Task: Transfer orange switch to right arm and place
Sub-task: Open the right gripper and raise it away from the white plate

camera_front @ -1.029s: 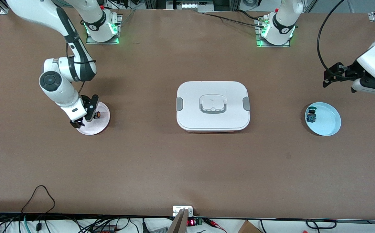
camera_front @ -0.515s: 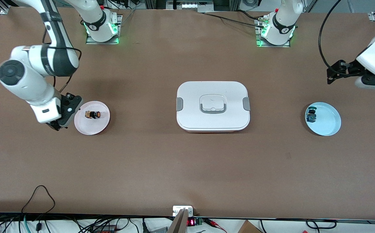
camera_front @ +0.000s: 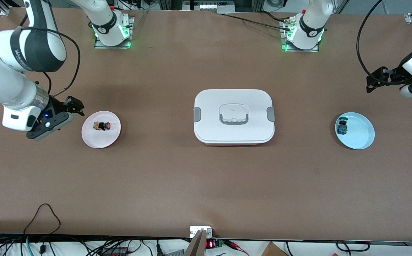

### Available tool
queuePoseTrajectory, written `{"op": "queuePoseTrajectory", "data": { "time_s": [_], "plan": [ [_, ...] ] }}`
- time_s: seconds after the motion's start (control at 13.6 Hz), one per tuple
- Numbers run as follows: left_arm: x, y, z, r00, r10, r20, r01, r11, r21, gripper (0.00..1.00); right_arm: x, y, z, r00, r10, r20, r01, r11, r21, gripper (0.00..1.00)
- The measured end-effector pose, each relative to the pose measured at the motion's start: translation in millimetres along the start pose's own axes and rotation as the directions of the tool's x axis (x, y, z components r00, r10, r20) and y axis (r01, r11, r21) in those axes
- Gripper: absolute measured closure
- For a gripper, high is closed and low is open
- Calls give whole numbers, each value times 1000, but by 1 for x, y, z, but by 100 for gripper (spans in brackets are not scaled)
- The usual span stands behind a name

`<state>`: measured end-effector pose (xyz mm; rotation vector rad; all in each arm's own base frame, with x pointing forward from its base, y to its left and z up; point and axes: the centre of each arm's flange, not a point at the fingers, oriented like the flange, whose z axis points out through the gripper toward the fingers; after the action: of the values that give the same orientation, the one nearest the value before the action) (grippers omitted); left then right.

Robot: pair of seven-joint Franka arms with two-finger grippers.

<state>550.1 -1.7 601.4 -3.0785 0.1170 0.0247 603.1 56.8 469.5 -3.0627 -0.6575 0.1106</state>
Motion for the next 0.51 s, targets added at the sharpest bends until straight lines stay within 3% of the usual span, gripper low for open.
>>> {"op": "queuePoseTrajectory", "data": {
  "time_s": [0.29, 0.51],
  "plan": [
    [-1, 3, 1, 1000, 5, 10, -5, 1000, 0, 0, -15, -9, -42, 960, 245, 133, -248, 969, 13, 0],
    [-1, 2, 2, 1000, 4, 15, -4, 1000, -1, 0, -22, -14, -78, 948, 277, 157, -281, 960, 5, 0]
  ]
}}
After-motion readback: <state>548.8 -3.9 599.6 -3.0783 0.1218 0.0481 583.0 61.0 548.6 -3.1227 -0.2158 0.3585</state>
